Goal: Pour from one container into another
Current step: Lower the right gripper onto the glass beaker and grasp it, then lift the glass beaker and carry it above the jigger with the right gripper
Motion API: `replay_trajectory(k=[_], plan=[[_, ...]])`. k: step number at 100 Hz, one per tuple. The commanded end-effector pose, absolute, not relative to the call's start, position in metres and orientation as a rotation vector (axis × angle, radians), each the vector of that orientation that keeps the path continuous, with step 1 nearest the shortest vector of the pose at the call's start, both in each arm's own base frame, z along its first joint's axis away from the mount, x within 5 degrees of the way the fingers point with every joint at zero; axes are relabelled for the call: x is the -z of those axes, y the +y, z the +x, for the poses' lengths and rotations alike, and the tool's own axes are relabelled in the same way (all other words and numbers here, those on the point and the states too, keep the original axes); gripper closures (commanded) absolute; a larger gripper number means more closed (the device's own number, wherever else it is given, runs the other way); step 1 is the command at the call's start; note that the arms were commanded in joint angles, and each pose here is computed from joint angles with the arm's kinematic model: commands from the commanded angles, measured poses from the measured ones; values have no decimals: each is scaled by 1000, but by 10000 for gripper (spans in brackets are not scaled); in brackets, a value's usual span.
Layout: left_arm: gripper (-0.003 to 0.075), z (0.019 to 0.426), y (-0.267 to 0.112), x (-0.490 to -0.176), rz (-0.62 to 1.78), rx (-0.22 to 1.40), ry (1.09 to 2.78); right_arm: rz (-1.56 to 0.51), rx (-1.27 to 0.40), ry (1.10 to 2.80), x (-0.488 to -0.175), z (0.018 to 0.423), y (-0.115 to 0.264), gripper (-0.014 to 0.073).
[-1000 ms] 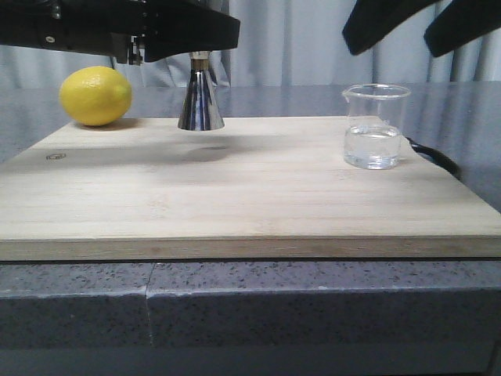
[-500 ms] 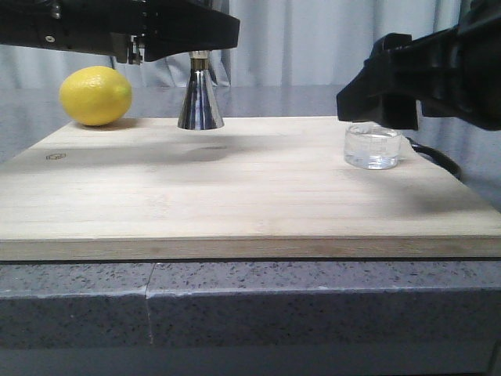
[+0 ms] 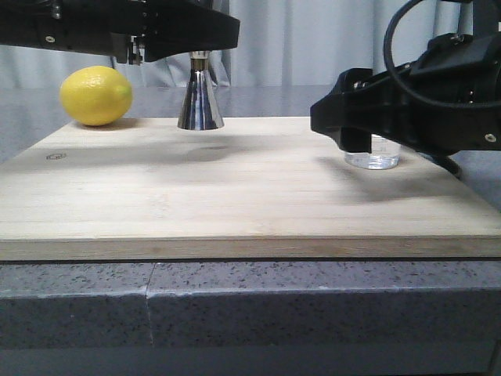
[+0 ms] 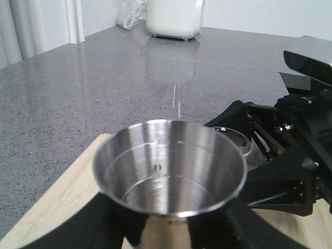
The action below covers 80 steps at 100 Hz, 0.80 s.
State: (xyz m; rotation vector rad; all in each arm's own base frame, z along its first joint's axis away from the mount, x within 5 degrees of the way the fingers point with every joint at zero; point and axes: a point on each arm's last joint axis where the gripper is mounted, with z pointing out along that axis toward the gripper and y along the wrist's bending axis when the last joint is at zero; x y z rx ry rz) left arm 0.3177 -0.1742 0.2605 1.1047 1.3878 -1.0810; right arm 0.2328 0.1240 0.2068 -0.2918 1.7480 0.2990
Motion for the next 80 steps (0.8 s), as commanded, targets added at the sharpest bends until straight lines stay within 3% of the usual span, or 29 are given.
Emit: replay_trajectory(k=[1,30,59,80], plan=[[491,312,-176,-293,1041,1150,1234,-286,-311,1623,-223,236,126,20],[491,312,-176,-293,1041,1150,1234,-308,-306,1639,-216,238,128,24],[491,312,-176,-293,1041,1150,1234,-313,-306,1656,-214,238,129,242],[491,312,-176,-293,1041,1150,1234,-314,-306,1658,-214,238,129,273]])
